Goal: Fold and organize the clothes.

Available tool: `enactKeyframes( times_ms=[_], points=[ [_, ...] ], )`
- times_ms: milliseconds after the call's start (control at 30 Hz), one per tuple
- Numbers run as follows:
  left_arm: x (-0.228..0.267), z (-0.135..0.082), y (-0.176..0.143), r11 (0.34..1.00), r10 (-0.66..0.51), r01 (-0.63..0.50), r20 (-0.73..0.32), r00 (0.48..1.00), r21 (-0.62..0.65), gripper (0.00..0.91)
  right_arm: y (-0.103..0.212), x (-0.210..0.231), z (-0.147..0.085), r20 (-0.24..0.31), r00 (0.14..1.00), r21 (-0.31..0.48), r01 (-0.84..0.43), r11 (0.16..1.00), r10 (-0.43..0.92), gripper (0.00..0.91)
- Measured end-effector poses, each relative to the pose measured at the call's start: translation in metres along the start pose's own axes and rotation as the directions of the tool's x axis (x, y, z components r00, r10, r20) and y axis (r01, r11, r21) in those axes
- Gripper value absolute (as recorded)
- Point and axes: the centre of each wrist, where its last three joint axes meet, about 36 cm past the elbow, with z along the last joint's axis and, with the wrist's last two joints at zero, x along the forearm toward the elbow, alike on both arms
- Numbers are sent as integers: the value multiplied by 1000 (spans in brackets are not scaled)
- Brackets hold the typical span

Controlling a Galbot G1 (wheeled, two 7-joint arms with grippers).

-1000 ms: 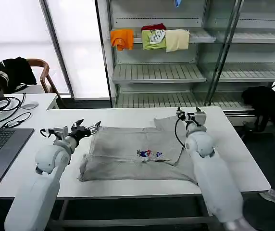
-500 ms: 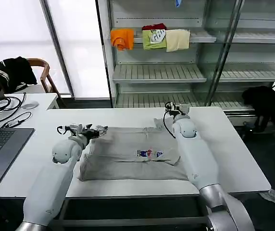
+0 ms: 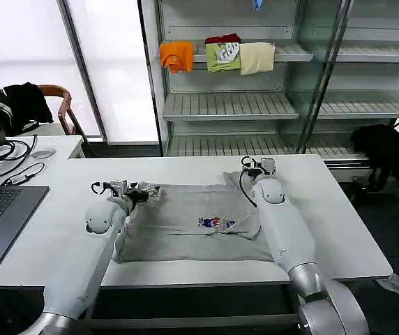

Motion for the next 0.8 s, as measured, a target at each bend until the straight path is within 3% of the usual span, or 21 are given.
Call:
enactKeyframes(
  times_ms=[667, 700, 733, 800],
  points=[
    [-9, 8, 8, 1000, -19, 19, -26, 999, 4, 907, 12, -2, 19, -35, 999, 24, 4, 1000, -4, 887],
    [-9, 8, 8, 1000, -19, 20, -27, 999, 6, 725, 13, -2, 20, -37, 999, 24, 5, 1000, -4, 685],
    [-10, 9, 8, 1000, -19, 19, -27, 999, 7, 373, 14, -1, 21, -38, 999, 26, 5, 1000, -4, 514],
    [-10, 11, 8, 1000, -19, 19, -29, 999, 9, 50, 16, -1, 23, -42, 999, 30, 6, 1000, -4, 343]
  ],
)
